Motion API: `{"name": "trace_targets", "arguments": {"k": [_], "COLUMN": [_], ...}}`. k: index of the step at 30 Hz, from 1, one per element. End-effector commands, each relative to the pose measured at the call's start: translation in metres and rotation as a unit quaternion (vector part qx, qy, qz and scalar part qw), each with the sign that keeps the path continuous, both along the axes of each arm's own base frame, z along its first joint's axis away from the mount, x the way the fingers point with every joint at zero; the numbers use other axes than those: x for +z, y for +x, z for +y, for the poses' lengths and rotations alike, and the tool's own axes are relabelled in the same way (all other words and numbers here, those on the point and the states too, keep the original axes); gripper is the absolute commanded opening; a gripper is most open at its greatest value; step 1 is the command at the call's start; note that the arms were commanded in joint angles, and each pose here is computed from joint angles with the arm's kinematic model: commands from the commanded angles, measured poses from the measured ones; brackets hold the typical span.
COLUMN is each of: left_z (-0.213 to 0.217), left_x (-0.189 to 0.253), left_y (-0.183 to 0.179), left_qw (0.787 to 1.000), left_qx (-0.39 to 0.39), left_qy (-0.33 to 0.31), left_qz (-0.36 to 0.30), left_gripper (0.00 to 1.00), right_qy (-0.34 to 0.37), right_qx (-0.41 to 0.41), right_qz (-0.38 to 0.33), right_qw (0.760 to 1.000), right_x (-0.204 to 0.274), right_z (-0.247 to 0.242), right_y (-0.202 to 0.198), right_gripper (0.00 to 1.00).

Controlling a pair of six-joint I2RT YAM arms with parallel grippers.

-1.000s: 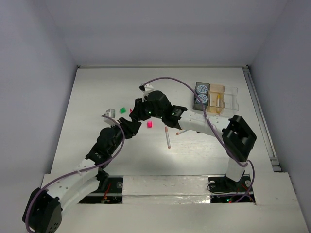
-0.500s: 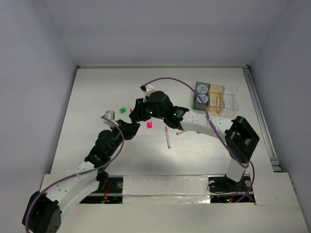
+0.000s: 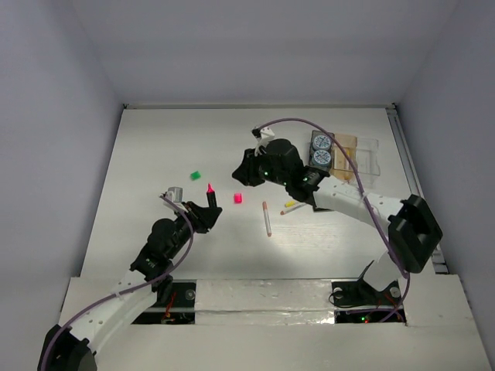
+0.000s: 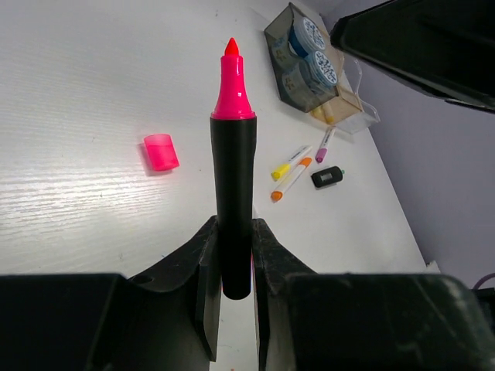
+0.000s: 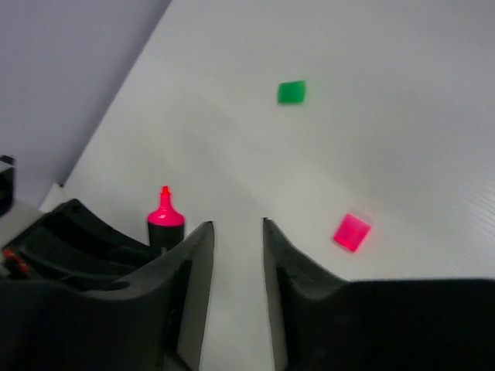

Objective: Sort the stationery into containers
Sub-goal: Pick up the pen from the center of the board, then close the pen cap on the pen.

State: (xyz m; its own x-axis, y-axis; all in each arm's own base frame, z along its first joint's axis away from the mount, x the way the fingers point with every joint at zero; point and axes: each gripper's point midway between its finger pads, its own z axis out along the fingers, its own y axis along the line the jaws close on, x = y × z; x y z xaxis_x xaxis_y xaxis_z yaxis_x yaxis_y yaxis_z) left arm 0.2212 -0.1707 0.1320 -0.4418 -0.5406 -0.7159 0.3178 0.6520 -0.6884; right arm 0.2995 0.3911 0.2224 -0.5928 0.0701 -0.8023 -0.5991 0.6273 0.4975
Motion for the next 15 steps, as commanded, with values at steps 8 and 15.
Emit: {"name": "trace_targets", "arguments": {"k": [8, 15], "left_z": [0.004, 0.012], "left_x": [0.020, 0.021], "left_y": [0.012, 0.017], "left_qw": [0.998, 0.996], "left_qx": [0.014, 0.029], "left_qy": [0.033, 0.056], "left_qz": [-0.044, -0.061], "left_gripper": [0.00, 0.00], "right_qy": [-0.152, -0.092], "right_qx": [-0.011, 0.100], "right_qz": [0.093, 0.148], "right_qw": [0.984, 0.980], "right_x": [-0.113, -0.131], "right_z": [-0.014, 0.021], "right_y": [0.005, -0.027], "right_gripper": [0.52, 0.62]}}
